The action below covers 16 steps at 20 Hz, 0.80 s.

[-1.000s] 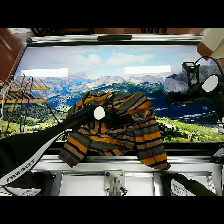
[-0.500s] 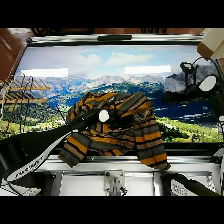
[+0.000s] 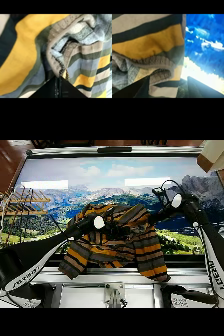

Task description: Fold the shirts.

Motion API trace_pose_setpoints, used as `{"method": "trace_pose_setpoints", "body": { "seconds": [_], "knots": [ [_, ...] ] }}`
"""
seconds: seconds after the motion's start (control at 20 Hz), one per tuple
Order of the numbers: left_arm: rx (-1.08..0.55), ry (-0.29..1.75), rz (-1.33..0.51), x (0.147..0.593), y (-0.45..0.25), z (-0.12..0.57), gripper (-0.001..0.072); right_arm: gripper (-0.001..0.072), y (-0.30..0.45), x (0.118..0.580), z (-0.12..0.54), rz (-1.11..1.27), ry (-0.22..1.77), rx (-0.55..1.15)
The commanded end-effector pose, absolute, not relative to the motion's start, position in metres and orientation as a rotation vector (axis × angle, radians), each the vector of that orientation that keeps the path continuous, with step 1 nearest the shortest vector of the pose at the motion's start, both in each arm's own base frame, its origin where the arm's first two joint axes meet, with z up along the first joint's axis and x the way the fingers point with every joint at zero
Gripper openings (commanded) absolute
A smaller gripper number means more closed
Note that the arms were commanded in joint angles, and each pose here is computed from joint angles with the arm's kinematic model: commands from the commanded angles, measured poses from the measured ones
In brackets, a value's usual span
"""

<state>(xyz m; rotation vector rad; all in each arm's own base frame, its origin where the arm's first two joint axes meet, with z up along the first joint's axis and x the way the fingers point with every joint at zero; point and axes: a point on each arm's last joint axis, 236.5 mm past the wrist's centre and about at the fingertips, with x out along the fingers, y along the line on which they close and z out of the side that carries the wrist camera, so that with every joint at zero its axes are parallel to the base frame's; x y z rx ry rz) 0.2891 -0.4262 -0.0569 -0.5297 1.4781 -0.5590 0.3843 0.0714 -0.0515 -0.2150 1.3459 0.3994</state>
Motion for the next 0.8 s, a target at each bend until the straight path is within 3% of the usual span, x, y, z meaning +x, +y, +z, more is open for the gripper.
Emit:
{"method": "trace_pose_setpoints", "body": {
  "seconds": [0.0, 0.15, 0.2, 0.25, 0.3, 0.5, 0.75],
  "knots": [
    [-0.509, 1.487, -0.576, 0.288, -0.423, -0.055, 0.0053, 0.0565, 0.068, 0.392, -0.069, 0.387, 1.348, -0.285],
    [-0.509, 1.487, -0.576, 0.288, -0.423, -0.056, 0.0053, 0.0561, 0.067, 0.393, -0.083, 0.357, 1.376, -0.259],
    [-0.509, 1.486, -0.576, 0.288, -0.423, -0.055, 0.0054, 0.0460, 0.067, 0.392, -0.090, 0.353, 1.392, -0.246],
    [-0.508, 1.486, -0.576, 0.288, -0.423, -0.055, 0.0053, 0.0291, 0.068, 0.390, -0.094, 0.350, 1.406, -0.237],
    [-0.506, 1.486, -0.578, 0.288, -0.423, -0.055, 0.0054, 0.0047, 0.068, 0.389, -0.096, 0.343, 1.416, -0.228],
    [-0.416, 1.463, -0.659, 0.294, -0.414, -0.051, 0.0053, 0.0056, 0.080, 0.384, -0.057, 0.369, 1.362, -0.175],
    [-0.187, 1.295, -0.762, 0.346, -0.351, 0.053, 0.0053, 0.0057, 0.137, 0.357, 0.106, 0.570, 0.974, -0.027]
  ]
}}
